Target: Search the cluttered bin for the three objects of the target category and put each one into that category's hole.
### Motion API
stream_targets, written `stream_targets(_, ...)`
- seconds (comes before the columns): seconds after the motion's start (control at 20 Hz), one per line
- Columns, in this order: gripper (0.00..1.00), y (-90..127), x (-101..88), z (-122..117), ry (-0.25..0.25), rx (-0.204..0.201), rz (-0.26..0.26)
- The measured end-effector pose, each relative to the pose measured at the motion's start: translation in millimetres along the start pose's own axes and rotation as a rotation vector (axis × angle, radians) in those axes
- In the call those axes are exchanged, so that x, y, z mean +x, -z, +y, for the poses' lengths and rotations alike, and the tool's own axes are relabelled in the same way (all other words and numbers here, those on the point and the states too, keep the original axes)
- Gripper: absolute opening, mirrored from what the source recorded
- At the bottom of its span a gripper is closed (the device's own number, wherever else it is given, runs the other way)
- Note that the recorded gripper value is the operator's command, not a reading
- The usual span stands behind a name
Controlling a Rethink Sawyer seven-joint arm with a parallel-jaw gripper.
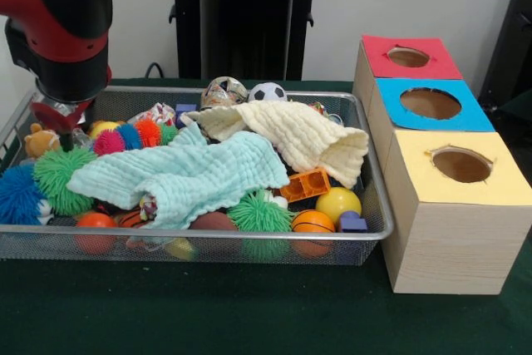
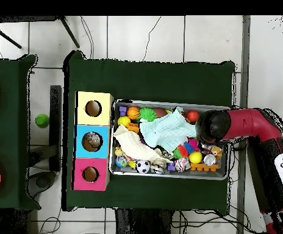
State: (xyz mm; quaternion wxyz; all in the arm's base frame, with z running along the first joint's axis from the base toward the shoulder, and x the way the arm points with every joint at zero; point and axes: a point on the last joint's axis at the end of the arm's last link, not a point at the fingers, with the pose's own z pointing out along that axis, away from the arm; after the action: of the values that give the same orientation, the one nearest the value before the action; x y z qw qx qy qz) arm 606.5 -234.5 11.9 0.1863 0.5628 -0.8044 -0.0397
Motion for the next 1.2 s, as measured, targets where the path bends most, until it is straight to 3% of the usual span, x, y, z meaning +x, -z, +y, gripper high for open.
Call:
stream_targets(0.5, 1.00, -25.5, 8.8, 4.1, 0.004, -0.019, 0.040)
stream_targets(0.9, 1.00, -28.7, 10.6, -0.9, 0.011, -0.004, 0.079)
stream_targets(1.2, 1.00, -33.1, 8.5, -3.0, 0.009, -0.007, 0.075)
